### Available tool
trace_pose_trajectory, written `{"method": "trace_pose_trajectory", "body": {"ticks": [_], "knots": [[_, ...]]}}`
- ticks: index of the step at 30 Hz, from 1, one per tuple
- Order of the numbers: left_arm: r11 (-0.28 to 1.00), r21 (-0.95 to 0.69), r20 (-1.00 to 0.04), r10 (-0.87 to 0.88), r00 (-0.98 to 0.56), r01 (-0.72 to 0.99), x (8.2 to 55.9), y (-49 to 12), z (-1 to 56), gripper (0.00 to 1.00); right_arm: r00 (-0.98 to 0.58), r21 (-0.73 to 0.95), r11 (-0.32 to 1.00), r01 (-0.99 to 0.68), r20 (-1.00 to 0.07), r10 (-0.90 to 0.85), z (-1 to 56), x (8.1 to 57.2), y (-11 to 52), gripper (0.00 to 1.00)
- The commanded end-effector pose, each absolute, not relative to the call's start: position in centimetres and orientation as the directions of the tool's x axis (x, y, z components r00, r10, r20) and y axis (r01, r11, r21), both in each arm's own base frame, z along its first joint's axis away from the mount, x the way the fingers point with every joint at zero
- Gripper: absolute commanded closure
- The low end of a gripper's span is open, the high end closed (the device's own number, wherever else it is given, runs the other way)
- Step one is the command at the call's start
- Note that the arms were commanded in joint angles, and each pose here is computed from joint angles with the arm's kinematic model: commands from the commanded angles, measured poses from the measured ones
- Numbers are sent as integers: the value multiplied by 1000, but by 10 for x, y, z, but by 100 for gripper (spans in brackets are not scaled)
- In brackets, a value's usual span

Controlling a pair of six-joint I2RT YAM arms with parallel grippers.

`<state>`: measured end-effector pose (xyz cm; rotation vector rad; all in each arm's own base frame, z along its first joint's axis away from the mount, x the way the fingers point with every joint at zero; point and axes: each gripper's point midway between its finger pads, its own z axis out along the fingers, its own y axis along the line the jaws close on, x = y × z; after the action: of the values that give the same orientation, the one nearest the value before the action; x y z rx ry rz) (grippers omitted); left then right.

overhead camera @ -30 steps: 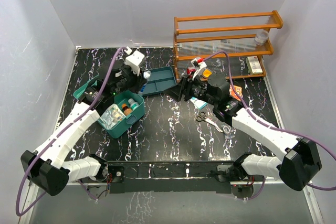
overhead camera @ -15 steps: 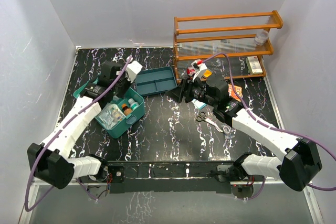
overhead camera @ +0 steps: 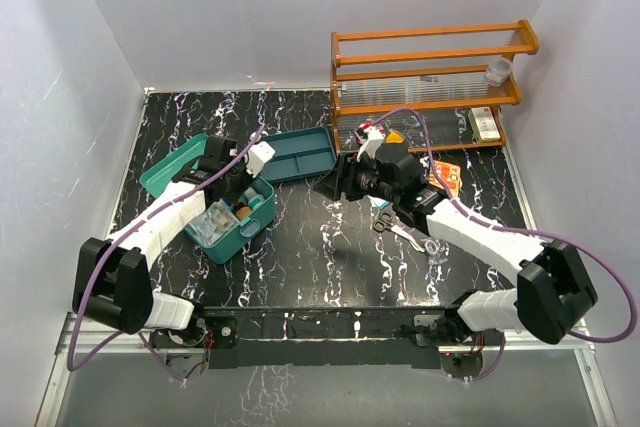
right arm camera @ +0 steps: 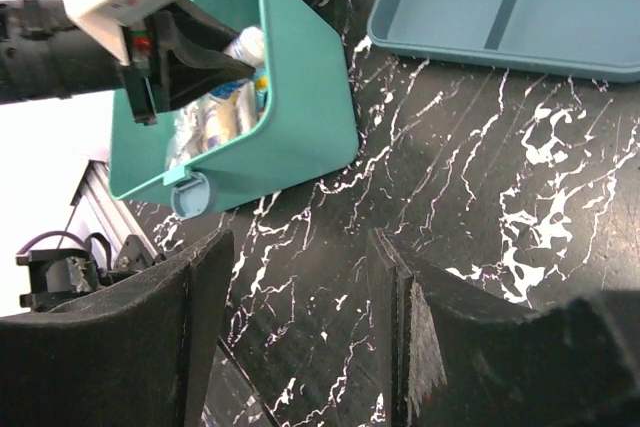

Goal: Organize the medicine kit

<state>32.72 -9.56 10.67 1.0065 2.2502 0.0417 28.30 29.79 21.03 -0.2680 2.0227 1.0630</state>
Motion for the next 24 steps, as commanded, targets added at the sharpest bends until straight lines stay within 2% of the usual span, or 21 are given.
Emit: {"method": "trace_pose_trajectory", "body": {"ticks": [1, 17, 24], "knots": [[663, 308, -635, 678, -371, 683, 346, -112, 122, 93, -636, 607, 601, -520, -745, 201, 224, 293, 308, 46], [660, 311, -587, 699, -408, 684, 350, -100, 82, 92, -676, 617, 611, -495, -716, 175, 201, 298, 313, 46], [669, 396, -469, 736, -488, 629, 352, -69, 68, 92, -688, 618, 617, -487, -707, 166, 193, 300, 313, 47]]}}
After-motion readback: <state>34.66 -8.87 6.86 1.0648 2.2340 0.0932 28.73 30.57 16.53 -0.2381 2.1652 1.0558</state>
